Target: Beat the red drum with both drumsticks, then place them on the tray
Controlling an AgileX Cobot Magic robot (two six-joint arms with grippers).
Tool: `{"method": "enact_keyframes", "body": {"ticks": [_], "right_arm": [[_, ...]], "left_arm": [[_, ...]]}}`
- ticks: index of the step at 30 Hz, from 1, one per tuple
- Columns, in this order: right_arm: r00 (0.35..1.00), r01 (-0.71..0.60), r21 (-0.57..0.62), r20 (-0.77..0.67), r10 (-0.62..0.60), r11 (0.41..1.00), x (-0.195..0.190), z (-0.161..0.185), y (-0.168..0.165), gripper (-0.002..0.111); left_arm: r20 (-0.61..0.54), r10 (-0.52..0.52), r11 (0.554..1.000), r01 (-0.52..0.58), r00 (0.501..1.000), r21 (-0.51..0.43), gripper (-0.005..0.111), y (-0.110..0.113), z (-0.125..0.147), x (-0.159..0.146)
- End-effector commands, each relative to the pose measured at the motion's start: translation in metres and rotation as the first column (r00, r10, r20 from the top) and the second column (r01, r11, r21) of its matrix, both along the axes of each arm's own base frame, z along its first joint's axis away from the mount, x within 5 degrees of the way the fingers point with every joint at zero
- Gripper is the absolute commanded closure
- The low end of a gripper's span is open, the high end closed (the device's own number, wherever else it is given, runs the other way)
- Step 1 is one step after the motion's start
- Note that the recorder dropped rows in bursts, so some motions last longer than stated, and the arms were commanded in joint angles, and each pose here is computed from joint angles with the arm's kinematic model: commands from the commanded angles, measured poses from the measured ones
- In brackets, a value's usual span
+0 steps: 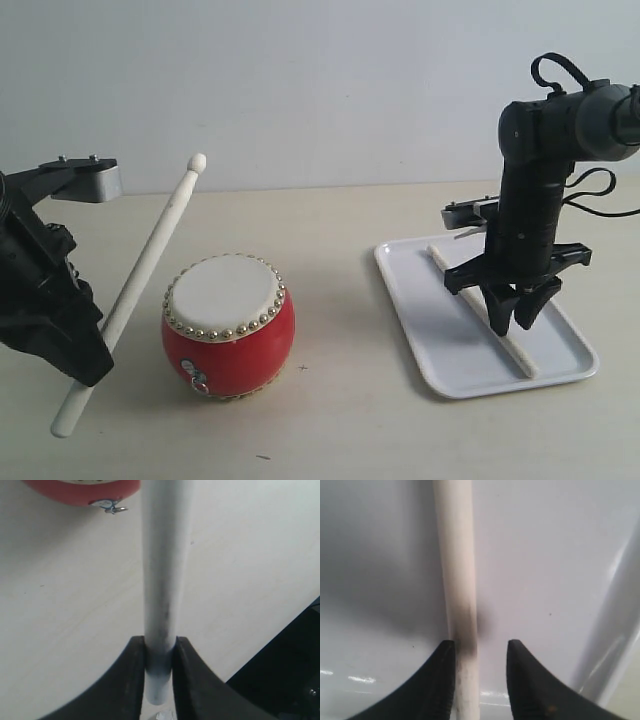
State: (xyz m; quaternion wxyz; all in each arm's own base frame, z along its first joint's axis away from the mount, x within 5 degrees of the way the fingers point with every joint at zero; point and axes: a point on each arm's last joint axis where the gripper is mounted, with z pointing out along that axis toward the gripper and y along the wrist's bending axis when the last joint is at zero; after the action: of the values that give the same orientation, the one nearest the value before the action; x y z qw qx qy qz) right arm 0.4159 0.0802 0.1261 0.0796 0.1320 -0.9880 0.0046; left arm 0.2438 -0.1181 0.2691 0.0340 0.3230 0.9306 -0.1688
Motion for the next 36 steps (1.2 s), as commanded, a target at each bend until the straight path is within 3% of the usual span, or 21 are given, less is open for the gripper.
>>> {"method": "enact_keyframes", "body": {"ticks": [1, 7, 13, 17, 21, 23, 26, 32, 36], "right_arm": [[0.999, 0.009, 0.009, 0.049, -0.010, 1.000, 0.001, 0.018, -0.003, 0.073], [0.986, 0.031, 0.099, 0.158, -0.047, 0.995, -0.011, 0.076, -0.001, 0.073], [0.955, -0.039, 0.392, 0.287, -0.082, 0.919, -0.056, 0.122, 0.011, 0.073], [0.938, -0.114, 0.614, 0.326, -0.120, 0.781, -0.096, 0.139, 0.025, 0.073], [0.916, -0.203, 0.789, 0.362, -0.172, 0.580, -0.130, 0.149, 0.038, 0.071], [0.914, -0.240, 0.848, 0.361, -0.184, 0.473, -0.141, 0.148, 0.044, 0.064], [0.920, -0.263, 0.886, 0.349, -0.177, 0.382, -0.151, 0.139, 0.049, 0.052], [0.918, -0.331, 0.871, 0.386, -0.091, 0.364, -0.164, 0.132, 0.069, 0.050], [0.910, -0.344, 0.855, 0.406, -0.088, 0.389, -0.166, 0.129, 0.079, 0.045]], "left_arm": [[-0.005, 0.005, 1.000, -0.005, 1.000, -0.012, 0.107, -0.002, 0.001, -0.001], [-0.026, 0.004, 0.999, -0.005, 1.000, -0.038, 0.107, -0.003, -0.005, -0.005], [-0.075, 0.011, 0.966, -0.030, 0.997, -0.258, 0.107, -0.018, -0.024, -0.016], [-0.086, -0.002, 0.903, -0.035, 0.996, -0.428, 0.107, -0.029, -0.028, -0.022], [-0.076, 0.001, 0.816, -0.045, 0.997, -0.576, 0.107, -0.037, -0.029, -0.027], [-0.077, 0.012, 0.777, -0.058, 0.997, -0.627, 0.107, -0.039, -0.030, -0.028], [-0.101, 0.018, 0.740, -0.081, 0.995, -0.668, 0.107, -0.040, -0.034, -0.032], [-0.185, -0.033, 0.724, -0.104, 0.982, -0.682, 0.107, -0.042, -0.052, -0.038], [-0.194, -0.078, 0.689, -0.088, 0.978, -0.720, 0.107, -0.044, -0.055, -0.037]]}}
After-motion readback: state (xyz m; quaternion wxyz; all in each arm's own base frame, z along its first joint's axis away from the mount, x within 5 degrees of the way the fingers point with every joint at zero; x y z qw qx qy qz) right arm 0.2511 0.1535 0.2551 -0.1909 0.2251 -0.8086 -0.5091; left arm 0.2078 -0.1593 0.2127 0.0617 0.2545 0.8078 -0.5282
